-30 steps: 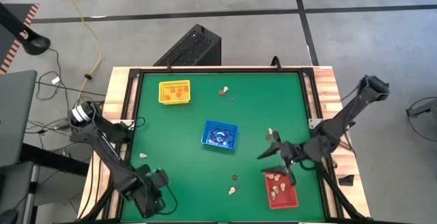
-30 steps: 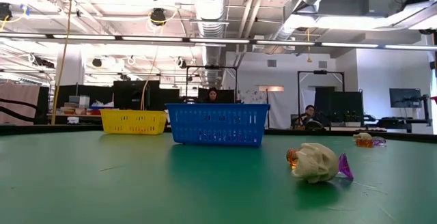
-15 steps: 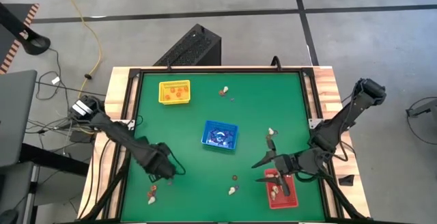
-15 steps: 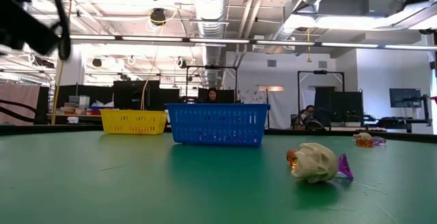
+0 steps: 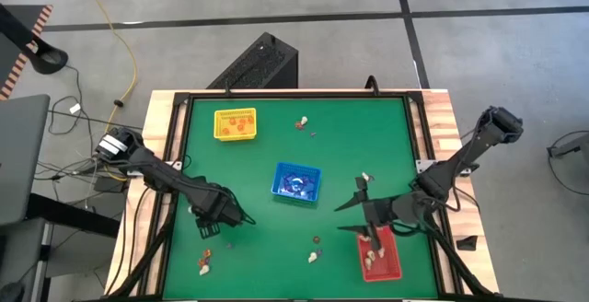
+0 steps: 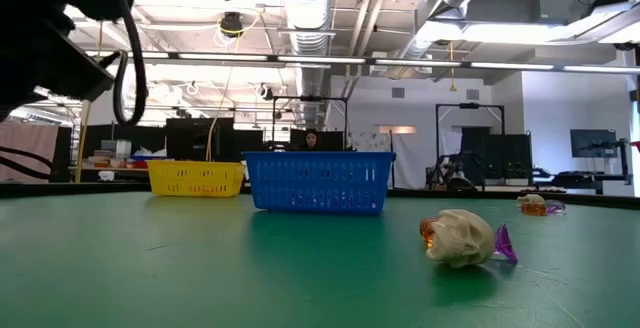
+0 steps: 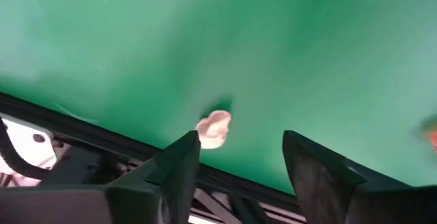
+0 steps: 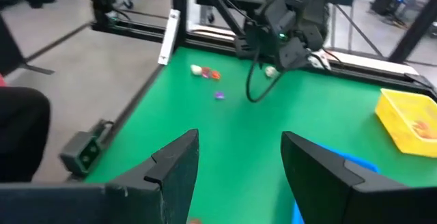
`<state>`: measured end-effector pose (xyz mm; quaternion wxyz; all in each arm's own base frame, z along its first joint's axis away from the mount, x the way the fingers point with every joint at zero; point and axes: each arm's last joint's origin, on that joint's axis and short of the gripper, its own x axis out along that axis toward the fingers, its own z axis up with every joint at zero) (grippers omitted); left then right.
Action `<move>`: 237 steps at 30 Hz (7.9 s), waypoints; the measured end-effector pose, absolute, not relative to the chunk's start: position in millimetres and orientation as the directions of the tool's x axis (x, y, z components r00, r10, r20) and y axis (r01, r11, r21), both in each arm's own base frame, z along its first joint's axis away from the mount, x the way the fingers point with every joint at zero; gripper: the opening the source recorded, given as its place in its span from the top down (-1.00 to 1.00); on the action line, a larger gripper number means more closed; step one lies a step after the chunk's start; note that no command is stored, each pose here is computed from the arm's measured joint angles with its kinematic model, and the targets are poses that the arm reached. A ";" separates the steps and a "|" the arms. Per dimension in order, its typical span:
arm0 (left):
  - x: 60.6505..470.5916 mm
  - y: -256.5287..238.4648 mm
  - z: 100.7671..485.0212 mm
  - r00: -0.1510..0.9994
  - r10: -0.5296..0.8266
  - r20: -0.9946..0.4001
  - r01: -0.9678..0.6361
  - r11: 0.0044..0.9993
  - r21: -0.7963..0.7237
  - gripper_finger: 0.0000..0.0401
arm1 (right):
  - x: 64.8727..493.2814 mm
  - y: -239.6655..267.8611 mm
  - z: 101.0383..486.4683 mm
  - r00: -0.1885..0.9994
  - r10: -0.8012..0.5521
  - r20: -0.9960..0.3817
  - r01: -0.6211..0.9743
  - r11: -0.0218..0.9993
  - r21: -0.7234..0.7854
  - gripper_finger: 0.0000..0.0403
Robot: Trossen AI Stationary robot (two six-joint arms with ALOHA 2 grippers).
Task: Sort Halloween decoration
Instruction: Put the skull toy into the red bin, then put the witch hat toy into the blue bin
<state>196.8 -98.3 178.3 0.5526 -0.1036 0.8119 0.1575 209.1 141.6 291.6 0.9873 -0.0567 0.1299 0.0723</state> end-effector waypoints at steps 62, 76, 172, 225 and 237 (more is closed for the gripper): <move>174.2 -72.7 121.7 -0.381 -0.146 -0.913 -0.380 0.925 0.011 0.33 | 209.0 133.4 279.3 0.918 0.097 -0.384 -0.110 0.994 -0.010 -0.19; 189.0 -77.7 129.9 -0.307 -0.159 -0.938 -0.361 0.932 -0.039 0.56 | 208.2 136.5 281.5 0.924 0.115 -0.364 -0.123 0.992 0.001 -0.19; 326.9 -279.2 291.1 0.407 0.384 -0.829 -0.190 0.923 0.334 0.00 | 174.9 121.8 291.2 0.859 -0.142 -0.492 0.135 0.990 -0.049 -0.19; 201.4 -211.7 166.5 0.320 -0.076 -0.944 -0.450 0.865 -0.222 0.00 | 178.4 128.2 297.2 0.883 -0.020 -0.469 0.063 0.995 0.077 -0.19; 197.8 -216.5 151.0 0.301 -0.031 -0.953 -0.398 0.904 -0.155 0.00 | 178.1 128.2 291.8 0.875 -0.011 -0.484 0.063 0.994 0.091 -0.19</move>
